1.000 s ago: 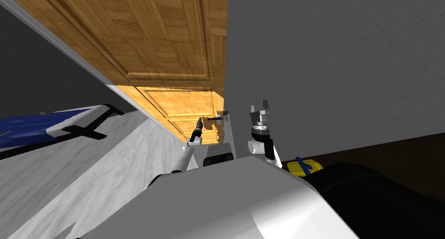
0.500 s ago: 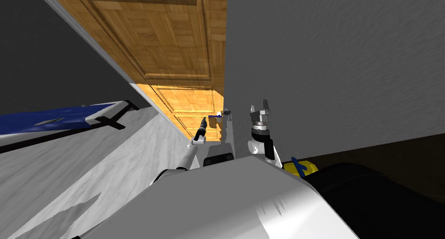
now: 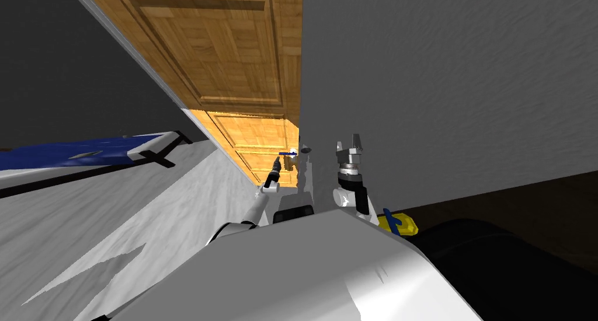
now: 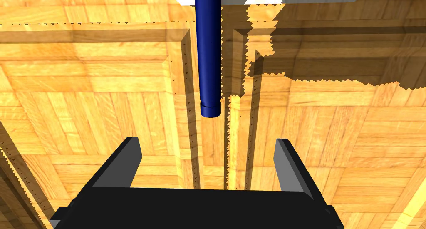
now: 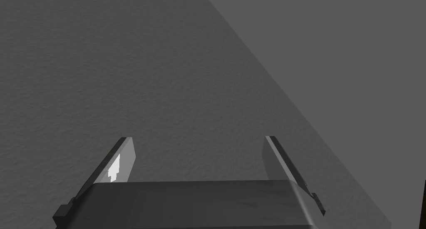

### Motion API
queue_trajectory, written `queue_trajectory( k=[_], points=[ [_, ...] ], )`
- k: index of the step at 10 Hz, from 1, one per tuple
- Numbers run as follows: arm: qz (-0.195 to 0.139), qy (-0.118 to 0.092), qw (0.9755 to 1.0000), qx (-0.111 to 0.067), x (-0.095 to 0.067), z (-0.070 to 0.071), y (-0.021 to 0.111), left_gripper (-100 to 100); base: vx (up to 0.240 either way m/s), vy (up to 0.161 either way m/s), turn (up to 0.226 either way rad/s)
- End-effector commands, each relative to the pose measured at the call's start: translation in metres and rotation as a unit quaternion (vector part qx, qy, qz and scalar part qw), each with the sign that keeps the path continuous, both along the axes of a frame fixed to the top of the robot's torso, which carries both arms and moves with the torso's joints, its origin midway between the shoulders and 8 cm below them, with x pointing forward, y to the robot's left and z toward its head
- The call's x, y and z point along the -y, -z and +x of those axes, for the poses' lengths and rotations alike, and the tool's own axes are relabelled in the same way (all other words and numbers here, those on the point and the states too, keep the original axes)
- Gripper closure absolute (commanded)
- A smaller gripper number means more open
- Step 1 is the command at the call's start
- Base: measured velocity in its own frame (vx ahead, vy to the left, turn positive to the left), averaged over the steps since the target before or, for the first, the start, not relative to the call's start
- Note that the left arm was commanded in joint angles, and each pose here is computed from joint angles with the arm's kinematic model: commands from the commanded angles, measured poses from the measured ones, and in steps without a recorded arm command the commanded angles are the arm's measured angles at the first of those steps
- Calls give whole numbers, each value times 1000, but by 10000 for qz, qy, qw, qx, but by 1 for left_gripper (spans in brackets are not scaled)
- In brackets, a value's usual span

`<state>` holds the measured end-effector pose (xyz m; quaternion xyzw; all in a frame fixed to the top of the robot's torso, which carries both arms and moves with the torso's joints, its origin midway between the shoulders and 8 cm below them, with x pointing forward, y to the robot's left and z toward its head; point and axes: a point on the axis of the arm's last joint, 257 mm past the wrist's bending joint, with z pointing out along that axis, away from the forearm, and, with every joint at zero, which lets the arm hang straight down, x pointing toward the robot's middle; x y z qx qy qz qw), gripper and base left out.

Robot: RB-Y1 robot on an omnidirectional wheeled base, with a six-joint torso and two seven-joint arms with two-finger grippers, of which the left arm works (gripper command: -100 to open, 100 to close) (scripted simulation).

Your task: Push the door open

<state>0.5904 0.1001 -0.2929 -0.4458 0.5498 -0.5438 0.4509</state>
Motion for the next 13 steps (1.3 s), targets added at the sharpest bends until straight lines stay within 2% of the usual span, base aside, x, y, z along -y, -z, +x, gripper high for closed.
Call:
queue_trajectory(
  k=[1,5,6,9,11,13],
  points=[
    [-24,38,10000,-3,7,0,0,-100,-110,-89,31],
    [-47,70,10000,-8,13,0,0,-100,-84,-86,17],
    [93,12,10000,12,-4,3,1,-100,104,-15,-10],
    [262,-83,9996,42,-27,7,2,-100,222,-28,-21],
    [197,-80,9998,39,-22,6,1,-100,208,-88,-27],
    [-9,-26,10000,17,0,3,0,-100,195,-82,-25]
  ],
)
